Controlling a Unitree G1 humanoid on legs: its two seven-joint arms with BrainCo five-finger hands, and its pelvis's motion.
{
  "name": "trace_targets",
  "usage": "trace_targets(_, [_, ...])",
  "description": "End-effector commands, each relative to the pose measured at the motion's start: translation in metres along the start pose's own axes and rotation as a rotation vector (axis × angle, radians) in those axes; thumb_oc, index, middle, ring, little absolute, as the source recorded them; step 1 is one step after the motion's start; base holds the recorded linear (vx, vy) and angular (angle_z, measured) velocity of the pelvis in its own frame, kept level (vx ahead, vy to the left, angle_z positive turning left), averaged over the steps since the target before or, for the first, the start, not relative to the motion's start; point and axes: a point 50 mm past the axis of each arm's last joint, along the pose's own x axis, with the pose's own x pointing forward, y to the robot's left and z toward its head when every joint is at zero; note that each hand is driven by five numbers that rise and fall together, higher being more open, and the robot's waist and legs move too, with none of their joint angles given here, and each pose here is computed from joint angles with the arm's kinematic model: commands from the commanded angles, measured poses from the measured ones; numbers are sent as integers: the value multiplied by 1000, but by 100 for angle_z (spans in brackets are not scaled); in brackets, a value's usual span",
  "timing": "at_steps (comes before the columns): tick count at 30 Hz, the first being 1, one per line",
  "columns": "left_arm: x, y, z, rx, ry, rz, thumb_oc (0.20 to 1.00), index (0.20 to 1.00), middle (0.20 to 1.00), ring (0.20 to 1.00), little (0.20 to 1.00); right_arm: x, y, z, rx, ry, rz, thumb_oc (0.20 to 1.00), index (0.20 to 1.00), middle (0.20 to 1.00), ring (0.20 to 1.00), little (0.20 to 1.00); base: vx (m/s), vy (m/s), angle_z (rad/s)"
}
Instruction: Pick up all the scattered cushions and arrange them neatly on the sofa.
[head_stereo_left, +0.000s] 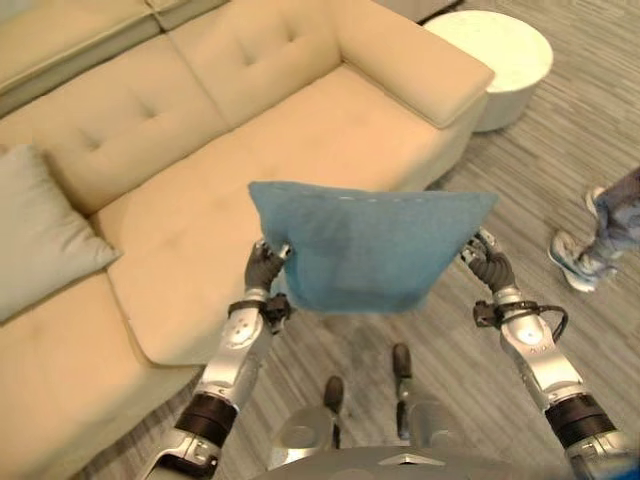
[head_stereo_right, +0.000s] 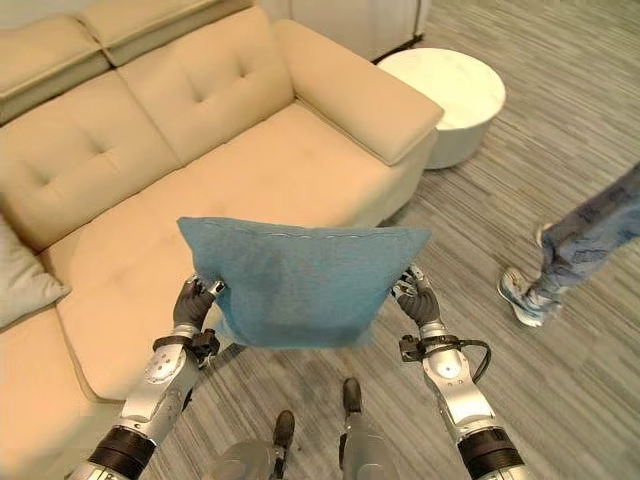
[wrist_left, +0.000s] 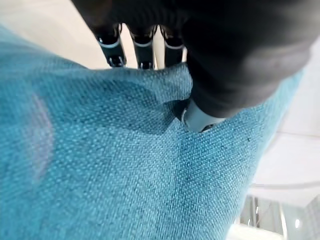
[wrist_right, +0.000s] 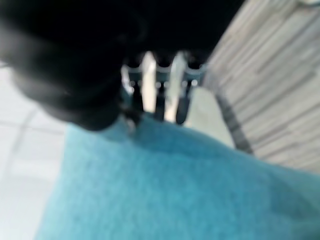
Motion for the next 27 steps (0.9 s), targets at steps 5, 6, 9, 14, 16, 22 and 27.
trace_targets(5, [5, -41, 37, -28, -191, -247, 200, 200, 200, 200, 200, 2, -15, 43, 48, -240, -64, 200, 200, 200, 200, 200, 143, -156, 89])
trace_targets(6, [6, -44, 37, -20, -187, -252, 200, 200, 200, 200, 200, 1, -18, 42, 46, -237, -81, 200, 200, 200, 200, 200, 133, -36, 87])
trace_targets(9, [9, -49, 39, 1, -195, -266, 200, 200, 200, 200, 200, 1, -21, 42, 42, -236, -99, 200, 200, 200, 200, 200, 147, 19, 99])
trace_targets(14, [9, -47, 38, 1, -187, -254, 200, 200, 200, 200, 200, 0, -11, 39, 45, -218, -77, 200, 200, 200, 200, 200, 354, 141, -1])
trace_targets(16, [8, -44, 38, 9, -183, -252, 200, 200, 200, 200, 200, 2, -6, 39, 47, -215, -59, 200, 200, 200, 200, 200, 333, 182, -42])
trace_targets(22, [9, -34, 47, 41, -211, -241, 200, 200, 200, 200, 200, 8, 6, 45, 54, -232, -8, 200, 200, 200, 200, 200, 261, 184, -59])
trace_targets(27, [7, -28, 49, 40, -224, -228, 200, 200, 200, 200, 200, 9, 10, 43, 59, -221, 17, 200, 200, 200, 200, 200, 201, 30, -11])
